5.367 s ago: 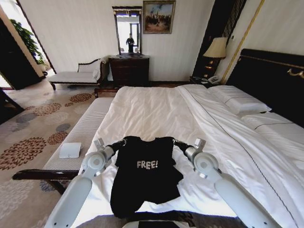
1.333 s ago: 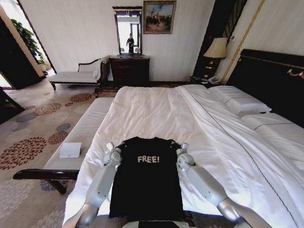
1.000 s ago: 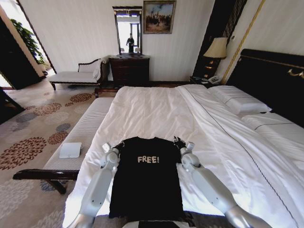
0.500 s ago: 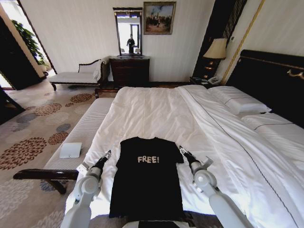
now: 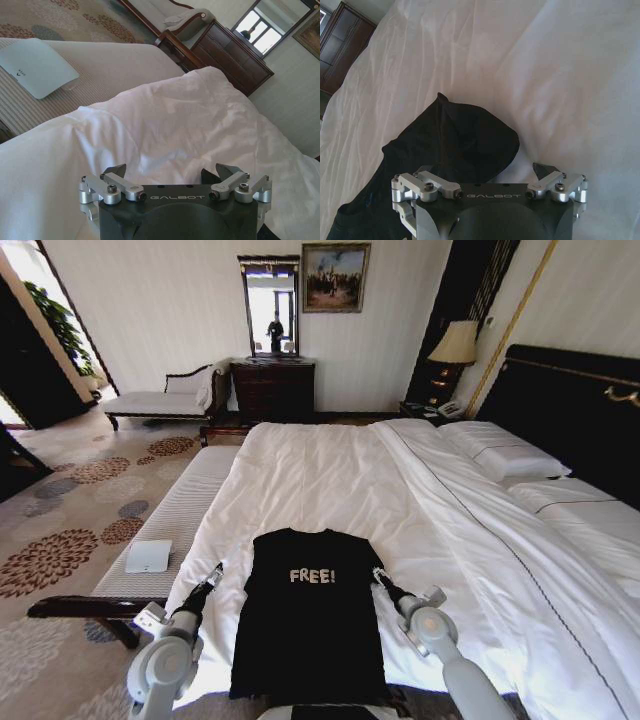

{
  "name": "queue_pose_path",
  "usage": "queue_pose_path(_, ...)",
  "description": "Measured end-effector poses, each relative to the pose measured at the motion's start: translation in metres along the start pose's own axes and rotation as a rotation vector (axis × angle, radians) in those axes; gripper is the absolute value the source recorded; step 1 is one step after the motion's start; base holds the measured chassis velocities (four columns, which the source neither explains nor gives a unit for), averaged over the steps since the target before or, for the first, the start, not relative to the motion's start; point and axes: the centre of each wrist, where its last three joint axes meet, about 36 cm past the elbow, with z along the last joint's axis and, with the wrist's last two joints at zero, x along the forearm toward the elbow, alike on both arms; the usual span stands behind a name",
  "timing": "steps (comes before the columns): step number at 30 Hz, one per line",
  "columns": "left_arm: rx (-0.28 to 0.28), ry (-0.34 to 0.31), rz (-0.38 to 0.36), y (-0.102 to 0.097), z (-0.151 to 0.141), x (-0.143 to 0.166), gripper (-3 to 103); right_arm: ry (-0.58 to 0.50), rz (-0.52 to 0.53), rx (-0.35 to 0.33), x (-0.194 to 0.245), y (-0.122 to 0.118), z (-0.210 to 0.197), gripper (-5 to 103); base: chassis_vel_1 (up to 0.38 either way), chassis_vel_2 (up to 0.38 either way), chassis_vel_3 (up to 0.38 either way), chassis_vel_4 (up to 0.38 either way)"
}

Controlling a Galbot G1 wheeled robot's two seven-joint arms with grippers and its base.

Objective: Fold the clothes on the bed.

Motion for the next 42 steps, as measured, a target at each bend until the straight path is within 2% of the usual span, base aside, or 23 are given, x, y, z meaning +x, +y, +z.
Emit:
queue_pose_path(2,-0.001,0.004,0.000,-0.001,0.000,0.002,100,-0.016,-0.006,-0.013,-0.001,0.001,0.007,93,0.000,0.000,0.000,0.000)
queue_pose_path(4,-0.003,0.006,0.000,-0.001,0.001,0.002,100,-0.023,-0.008,-0.019,-0.001,0.000,0.009,93,0.000,0.000,0.000,0.000)
queue_pose_path(8,-0.013,0.008,0.000,-0.001,0.000,0.002,100,-0.055,-0.005,-0.044,0.002,-0.003,0.013,72,0.000,0.000,0.000,0.000)
queue_pose_path(9,-0.013,0.008,0.000,-0.001,0.000,0.002,100,-0.055,-0.005,-0.044,0.002,-0.003,0.013,72,0.000,0.000,0.000,0.000)
queue_pose_path(10,-0.016,0.008,0.000,-0.001,-0.001,0.002,100,-0.071,-0.001,-0.041,0.002,-0.005,0.014,66,0.000,0.000,0.000,0.000)
queue_pose_path(11,-0.017,0.010,0.001,-0.001,0.000,0.001,100,-0.086,0.006,-0.034,0.001,-0.008,0.016,66,0.000,0.000,0.000,0.000)
queue_pose_path(13,-0.021,0.018,0.002,0.000,0.001,0.000,100,-0.121,0.025,-0.024,-0.003,-0.014,0.018,56,0.000,0.000,0.000,0.000)
queue_pose_path(14,-0.021,0.018,0.002,0.000,0.001,0.000,100,-0.121,0.025,-0.024,-0.003,-0.014,0.018,56,0.000,0.000,0.000,0.000)
queue_pose_path(17,-0.023,0.027,0.005,-0.001,0.004,-0.003,100,-0.140,0.042,-0.034,-0.005,-0.018,0.018,39,0.000,0.000,0.000,0.000)
queue_pose_path(19,-0.022,0.030,0.005,-0.001,0.004,-0.003,100,-0.146,0.045,-0.035,-0.005,-0.018,0.017,39,0.000,0.000,0.000,0.000)
queue_pose_path(24,-0.011,0.041,0.010,-0.003,0.009,-0.006,100,-0.175,0.045,-0.036,-0.003,-0.018,0.013,13,0.000,0.000,0.000,0.000)
queue_pose_path(26,-0.010,0.041,0.011,-0.003,0.009,-0.006,100,-0.177,0.044,-0.036,-0.002,-0.017,0.012,13,0.000,0.000,0.000,0.000)
queue_pose_path(28,-0.009,0.040,0.012,-0.003,0.009,-0.006,100,-0.179,0.042,-0.036,-0.001,-0.016,0.012,3,0.000,0.000,0.000,0.000)
queue_pose_path(38,-0.010,0.035,0.007,0.000,0.005,-0.006,100,-0.179,0.039,-0.031,-0.001,-0.012,0.014,0,0.000,0.000,0.000,0.000)
queue_pose_path(42,-0.007,0.035,0.006,0.001,0.004,-0.005,100,-0.214,0.039,-0.027,0.000,-0.007,0.004,0,0.000,0.000,0.000,0.000)
